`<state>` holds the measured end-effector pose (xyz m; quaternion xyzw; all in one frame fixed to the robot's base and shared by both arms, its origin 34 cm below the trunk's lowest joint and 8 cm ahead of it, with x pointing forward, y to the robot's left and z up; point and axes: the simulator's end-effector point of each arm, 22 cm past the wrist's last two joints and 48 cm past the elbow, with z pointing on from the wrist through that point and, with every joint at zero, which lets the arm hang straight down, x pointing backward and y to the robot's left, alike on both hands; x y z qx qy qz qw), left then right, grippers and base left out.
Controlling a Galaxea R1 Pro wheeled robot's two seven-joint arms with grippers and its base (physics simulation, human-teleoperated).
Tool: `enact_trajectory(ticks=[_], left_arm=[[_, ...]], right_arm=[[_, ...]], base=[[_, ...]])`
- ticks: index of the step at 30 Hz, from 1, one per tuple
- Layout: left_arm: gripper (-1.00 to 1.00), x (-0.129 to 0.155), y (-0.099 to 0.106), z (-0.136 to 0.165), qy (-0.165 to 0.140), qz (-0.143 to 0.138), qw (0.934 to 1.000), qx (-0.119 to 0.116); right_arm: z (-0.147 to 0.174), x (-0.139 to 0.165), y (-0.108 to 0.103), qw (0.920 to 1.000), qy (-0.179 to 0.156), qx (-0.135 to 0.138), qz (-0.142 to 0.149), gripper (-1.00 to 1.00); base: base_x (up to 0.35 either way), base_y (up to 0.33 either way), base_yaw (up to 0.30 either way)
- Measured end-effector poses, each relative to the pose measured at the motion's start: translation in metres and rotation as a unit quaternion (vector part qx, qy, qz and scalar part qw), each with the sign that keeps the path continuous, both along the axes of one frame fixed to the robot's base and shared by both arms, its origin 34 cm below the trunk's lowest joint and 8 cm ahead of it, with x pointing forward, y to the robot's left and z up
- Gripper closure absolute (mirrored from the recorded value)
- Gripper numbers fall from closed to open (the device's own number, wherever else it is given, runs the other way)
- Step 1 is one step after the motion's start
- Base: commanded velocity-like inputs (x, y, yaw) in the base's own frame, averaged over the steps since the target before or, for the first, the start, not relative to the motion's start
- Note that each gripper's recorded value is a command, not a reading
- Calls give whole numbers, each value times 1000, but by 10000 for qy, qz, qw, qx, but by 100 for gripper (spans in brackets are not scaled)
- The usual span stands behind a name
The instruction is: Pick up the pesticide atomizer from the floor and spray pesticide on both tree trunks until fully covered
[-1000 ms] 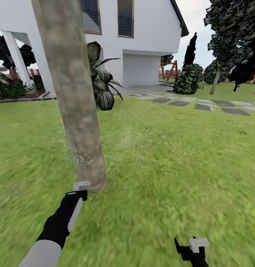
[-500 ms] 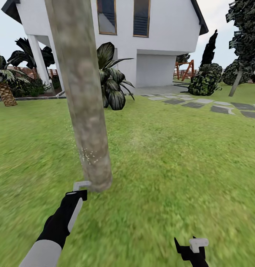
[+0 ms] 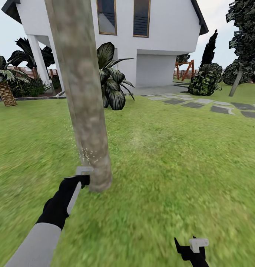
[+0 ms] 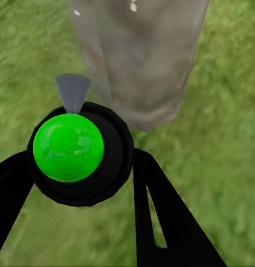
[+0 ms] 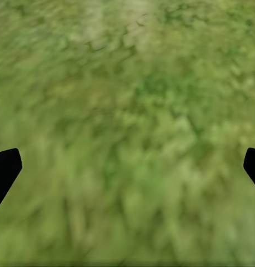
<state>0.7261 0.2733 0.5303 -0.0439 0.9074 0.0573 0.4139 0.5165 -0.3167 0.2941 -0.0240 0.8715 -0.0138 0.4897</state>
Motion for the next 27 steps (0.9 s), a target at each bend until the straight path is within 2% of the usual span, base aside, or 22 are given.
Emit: enact_trajectory(ticks=[1,3,6,8,14,18,23,25,27], left_arm=[[100,0,15,1,-8,-3,10000,63],[100,1,21,2,-16,-18,10000,56],[100,2,2,19,56,-147,9998,-73],[100,3,-1,31,68,-177,9998,-77],[100,2,7,43,85,-165,9998,-16],[100,2,22,44,83,-174,9998,27],[100,3,7,63,-29,-289,9996,-72],[100,1,0,73,-39,-374,9993,-27],[100,0,5,76,-41,-357,9993,34]], right_arm=[[0,0,-1,10000,0,-4,-1,-100],[0,0,-1,10000,-1,-9,-5,-100],[1,0,-2,10000,-8,-14,-7,-100],[1,0,-3,10000,-5,-18,-7,-100],[0,0,-2,10000,-1,-13,-4,-100],[0,0,-2,10000,-3,-13,-5,-100],[1,0,-1,10000,-8,-7,-4,-100],[1,0,-1,10000,-9,-6,-8,-100],[1,0,-1,10000,-9,-5,-9,-100]], base=[[0,0,0],[0,0,0],[0,0,0],[0,0,0],[23,20,0],[125,135,0],[7,8,0],[0,0,0],[0,0,0]])
